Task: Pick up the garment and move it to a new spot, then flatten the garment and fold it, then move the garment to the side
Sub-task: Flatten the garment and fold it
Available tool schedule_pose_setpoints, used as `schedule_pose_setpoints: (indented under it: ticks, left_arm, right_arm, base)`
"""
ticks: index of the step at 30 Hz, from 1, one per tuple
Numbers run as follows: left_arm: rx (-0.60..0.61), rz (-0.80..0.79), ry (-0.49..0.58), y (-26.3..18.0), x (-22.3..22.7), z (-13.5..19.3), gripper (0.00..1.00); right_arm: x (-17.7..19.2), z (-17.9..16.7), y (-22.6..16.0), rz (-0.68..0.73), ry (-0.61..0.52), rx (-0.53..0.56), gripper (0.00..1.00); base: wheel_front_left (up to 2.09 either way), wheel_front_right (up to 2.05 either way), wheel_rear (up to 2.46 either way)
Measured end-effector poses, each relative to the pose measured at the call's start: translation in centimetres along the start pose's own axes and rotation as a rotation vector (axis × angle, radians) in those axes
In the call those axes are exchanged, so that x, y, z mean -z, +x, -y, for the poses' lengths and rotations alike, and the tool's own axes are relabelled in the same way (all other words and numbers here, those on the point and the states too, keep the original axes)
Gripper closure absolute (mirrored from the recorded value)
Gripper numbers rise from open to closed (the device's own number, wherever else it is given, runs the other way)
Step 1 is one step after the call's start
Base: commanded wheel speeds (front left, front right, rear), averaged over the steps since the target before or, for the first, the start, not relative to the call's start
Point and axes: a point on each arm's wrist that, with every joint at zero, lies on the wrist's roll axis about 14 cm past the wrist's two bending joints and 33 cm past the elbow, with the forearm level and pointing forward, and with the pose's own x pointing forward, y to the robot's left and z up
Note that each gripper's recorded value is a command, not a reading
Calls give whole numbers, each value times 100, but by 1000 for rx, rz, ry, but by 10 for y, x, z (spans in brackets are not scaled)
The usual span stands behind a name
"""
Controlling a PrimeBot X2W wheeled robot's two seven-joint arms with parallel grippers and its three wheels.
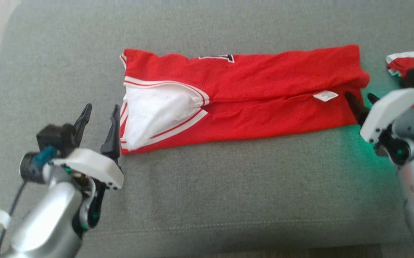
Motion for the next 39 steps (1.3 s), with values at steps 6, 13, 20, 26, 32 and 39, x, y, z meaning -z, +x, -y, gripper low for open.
schedule_pose_setpoints:
  ticks: [6, 13, 20, 26, 32, 39]
  left_arm:
    - [-72, 104, 54, -25, -18, 16, 0]
    - [-74, 154, 73, -52, -20, 44, 0]
    - [-64, 162, 77, -66, -17, 58, 0]
    - [-71, 158, 70, -70, -14, 58, 0]
    - [-116, 137, 59, -69, -8, 44, 0]
    - [-113, 139, 54, -64, -8, 46, 0]
  right_arm:
    - [8, 3, -24, 108, 75, 5, 0]
    - [16, 11, -41, 211, 189, 39, 0]
    - [-13, 1, -30, 309, 265, 38, 0]
    - [-30, -12, 2, 264, 198, 54, 0]
    - [1, 7, 22, 114, 129, 133, 0]
    - [15, -5, 29, 22, 100, 123, 0]
  base:
    - [0, 0, 0]
    - [0, 0, 0]
    - [0, 0, 0]
    - [0, 0, 0]
    - [0, 0, 0]
    - [0, 0, 0]
